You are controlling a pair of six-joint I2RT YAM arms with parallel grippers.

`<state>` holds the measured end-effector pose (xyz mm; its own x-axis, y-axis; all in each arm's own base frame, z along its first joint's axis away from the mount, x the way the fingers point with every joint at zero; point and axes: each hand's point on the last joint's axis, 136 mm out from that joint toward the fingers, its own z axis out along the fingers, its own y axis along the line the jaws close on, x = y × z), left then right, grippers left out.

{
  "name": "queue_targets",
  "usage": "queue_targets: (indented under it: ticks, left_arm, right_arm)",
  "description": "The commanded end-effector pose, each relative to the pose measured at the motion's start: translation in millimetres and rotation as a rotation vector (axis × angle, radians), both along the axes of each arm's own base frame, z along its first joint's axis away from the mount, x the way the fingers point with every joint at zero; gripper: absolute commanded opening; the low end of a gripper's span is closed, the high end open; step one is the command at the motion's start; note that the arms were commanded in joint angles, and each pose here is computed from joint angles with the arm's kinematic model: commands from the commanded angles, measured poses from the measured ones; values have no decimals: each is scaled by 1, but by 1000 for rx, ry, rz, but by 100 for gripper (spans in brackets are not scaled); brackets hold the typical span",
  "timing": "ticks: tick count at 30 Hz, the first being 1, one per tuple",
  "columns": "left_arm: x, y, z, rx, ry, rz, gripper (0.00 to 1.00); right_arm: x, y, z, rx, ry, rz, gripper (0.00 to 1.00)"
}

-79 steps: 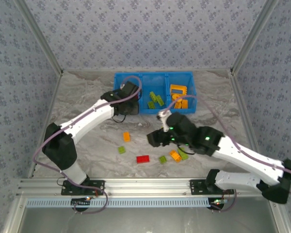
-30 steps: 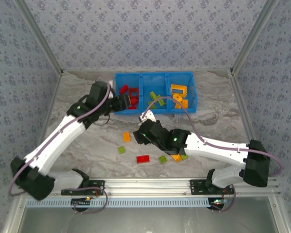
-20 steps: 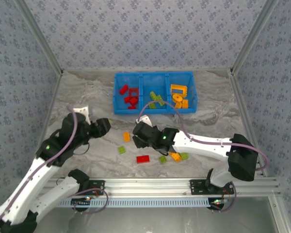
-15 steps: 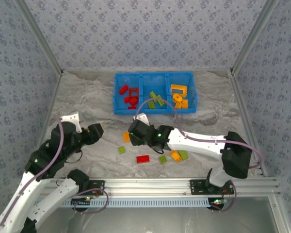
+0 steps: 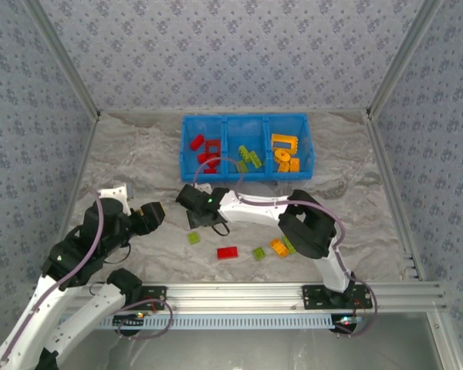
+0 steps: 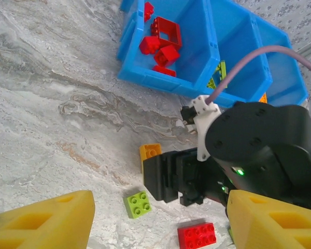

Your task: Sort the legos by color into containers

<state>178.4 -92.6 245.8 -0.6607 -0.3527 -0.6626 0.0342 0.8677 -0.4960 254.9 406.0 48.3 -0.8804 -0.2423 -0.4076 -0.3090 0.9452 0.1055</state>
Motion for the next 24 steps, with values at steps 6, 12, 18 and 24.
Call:
queue_targets:
  ticks: [6, 12, 18, 24]
  left_arm:
    - [-10, 2, -3, 4, 1, -29, 69]
    - [-13, 4, -6, 4, 5, -25, 69]
    - [-11, 0, -4, -4, -1, -37, 69]
    - [-3, -30, 11, -96, -19, -135, 68]
  right_arm:
    - [2, 9, -15, -14, 55, -4, 58]
    - [7, 10, -21, -26, 52, -6, 43]
    - [14, 4, -16, -23, 42, -21, 32]
    - [26, -37, 55, -11, -124, -49, 28]
